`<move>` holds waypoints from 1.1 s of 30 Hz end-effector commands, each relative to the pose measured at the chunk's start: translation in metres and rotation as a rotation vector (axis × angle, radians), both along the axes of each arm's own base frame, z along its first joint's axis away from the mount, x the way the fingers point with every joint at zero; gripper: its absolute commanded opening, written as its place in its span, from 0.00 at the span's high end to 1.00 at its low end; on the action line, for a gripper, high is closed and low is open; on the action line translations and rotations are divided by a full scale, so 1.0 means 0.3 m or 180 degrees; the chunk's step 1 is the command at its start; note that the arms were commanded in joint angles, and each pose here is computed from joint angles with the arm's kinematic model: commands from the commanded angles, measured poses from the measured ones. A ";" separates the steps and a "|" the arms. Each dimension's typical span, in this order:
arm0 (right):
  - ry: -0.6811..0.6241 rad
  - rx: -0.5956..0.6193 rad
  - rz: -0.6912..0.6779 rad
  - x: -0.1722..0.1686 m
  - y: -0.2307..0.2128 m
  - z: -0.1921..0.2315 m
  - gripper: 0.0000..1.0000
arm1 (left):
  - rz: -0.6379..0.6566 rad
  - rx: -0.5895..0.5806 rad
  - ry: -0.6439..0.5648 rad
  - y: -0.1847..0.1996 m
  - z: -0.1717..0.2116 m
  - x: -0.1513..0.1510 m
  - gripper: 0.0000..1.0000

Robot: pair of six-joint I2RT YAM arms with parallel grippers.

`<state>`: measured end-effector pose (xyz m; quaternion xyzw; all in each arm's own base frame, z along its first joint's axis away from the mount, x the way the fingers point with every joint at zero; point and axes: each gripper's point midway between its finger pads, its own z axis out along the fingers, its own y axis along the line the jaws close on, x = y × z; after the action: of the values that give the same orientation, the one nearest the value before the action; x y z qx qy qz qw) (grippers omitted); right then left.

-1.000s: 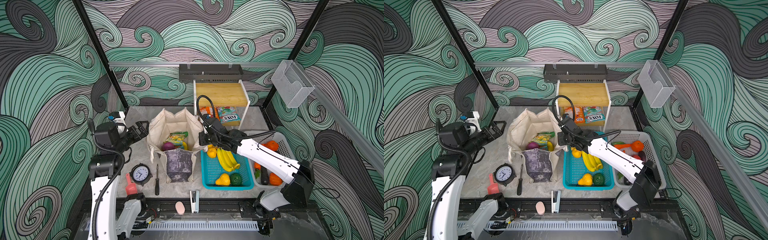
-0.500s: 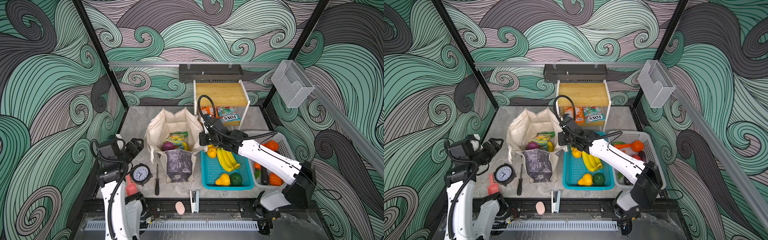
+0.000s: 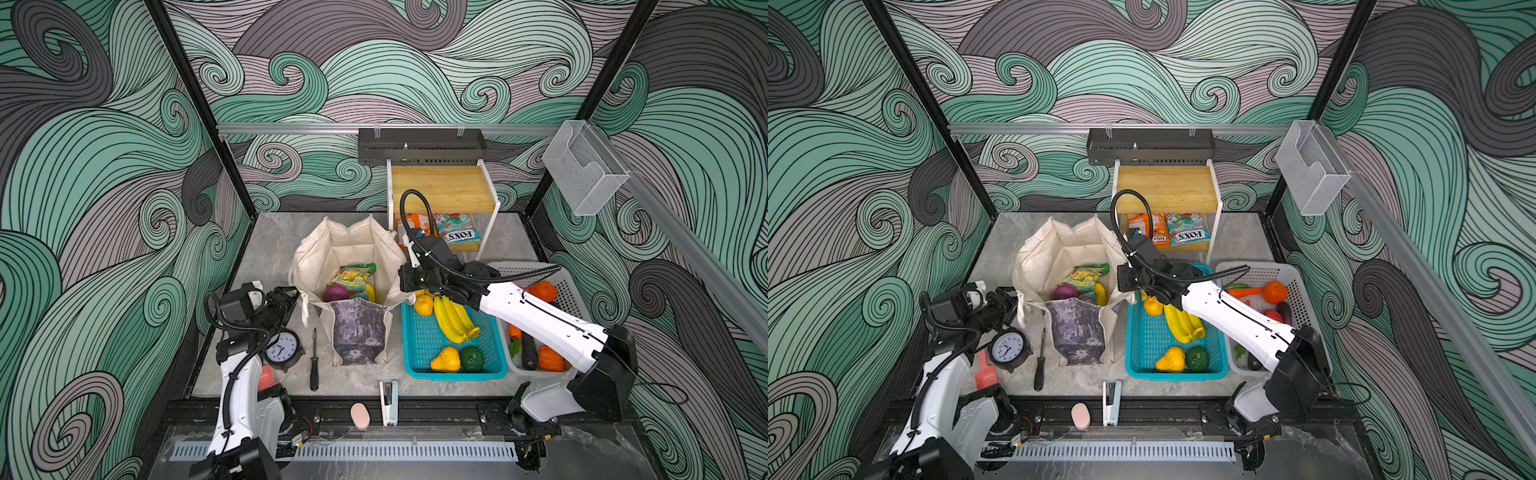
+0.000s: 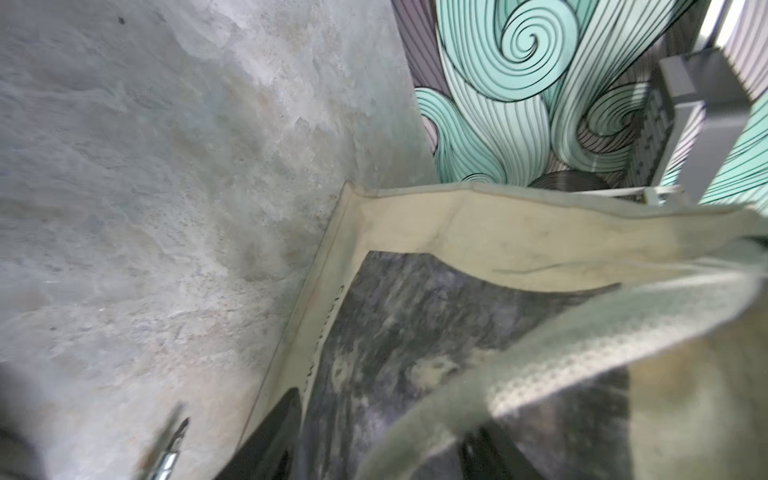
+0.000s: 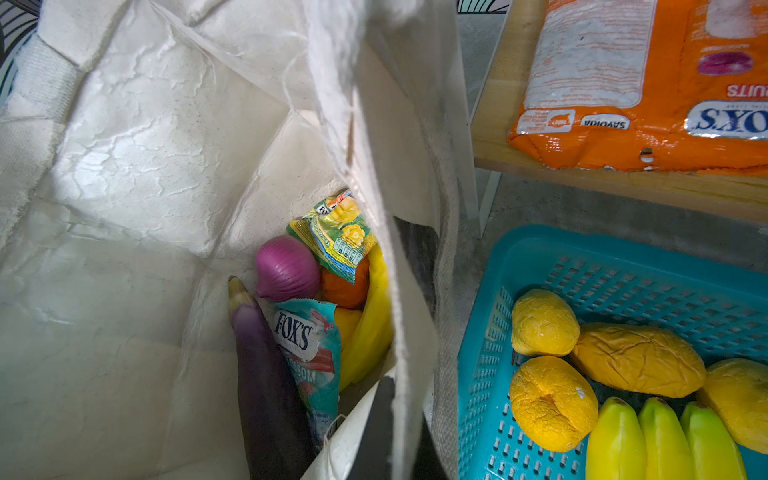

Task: Place the food into the grocery bag and tie it

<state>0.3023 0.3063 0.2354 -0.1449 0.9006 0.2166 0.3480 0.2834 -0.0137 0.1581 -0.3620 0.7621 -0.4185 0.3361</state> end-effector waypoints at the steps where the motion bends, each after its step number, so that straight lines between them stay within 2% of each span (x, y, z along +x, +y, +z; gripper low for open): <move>1: -0.0013 0.0064 0.0008 0.007 0.006 0.007 1.00 | -0.0173 -0.0028 -0.0358 -0.027 0.091 0.042 0.59; 2: -0.0008 0.0055 0.0013 0.007 0.007 0.006 1.00 | -0.0183 0.0000 -0.0364 -0.028 0.096 0.041 0.65; 3: -0.0014 0.0047 0.0002 0.009 0.005 0.006 1.00 | -0.0207 0.0053 -0.0399 -0.029 0.109 0.039 0.76; 4: -0.0022 0.0036 -0.0007 0.011 0.003 0.006 1.00 | -0.0200 0.0144 -0.0392 -0.024 0.119 0.033 0.91; 5: -0.0032 0.0024 -0.0015 0.014 0.001 0.005 1.00 | -0.0157 0.0216 -0.0277 -0.015 0.110 0.020 1.00; 8: -0.0051 -0.0042 -0.0045 0.025 -0.008 -0.004 1.00 | 0.0034 0.0543 -0.0242 0.032 0.185 -0.006 1.00; 13: -0.0067 -0.0205 -0.0129 0.045 -0.029 -0.035 1.00 | 0.0307 0.0792 -0.0671 0.072 0.443 -0.043 1.00; 16: -0.0028 -0.0221 -0.0118 0.048 -0.019 -0.051 1.00 | 0.0090 0.0575 -0.0868 0.025 0.568 -0.032 1.00; 21: -0.0018 -0.0202 -0.0105 0.049 -0.012 -0.052 1.00 | -0.0206 0.0134 -0.1202 -0.033 0.703 0.006 1.00; 22: -0.0016 -0.0189 -0.0099 0.049 -0.008 -0.054 1.00 | -0.0198 0.0100 -0.1244 -0.037 0.716 0.020 0.97; 24: 0.0001 -0.0152 -0.0078 0.046 0.002 -0.053 1.00 | -0.0262 0.0024 -0.1331 -0.055 0.739 0.053 0.81; 28: 0.0020 -0.0121 -0.0069 0.043 0.006 -0.053 1.00 | -0.0544 0.0065 -0.1168 -0.104 0.713 0.069 0.67; 30: 0.0015 -0.0117 -0.0070 0.041 0.004 -0.053 1.00 | -0.0617 0.0057 -0.1146 -0.124 0.701 0.070 0.63; 33: 0.0010 -0.0104 -0.0074 0.042 0.004 -0.047 1.00 | -0.0602 -0.0007 -0.1162 -0.131 0.707 0.061 0.63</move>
<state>0.3129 0.3050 0.2150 -0.1449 0.9096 0.1898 0.3400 0.3099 -0.0435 0.3461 -0.2412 0.7291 -0.4913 0.4109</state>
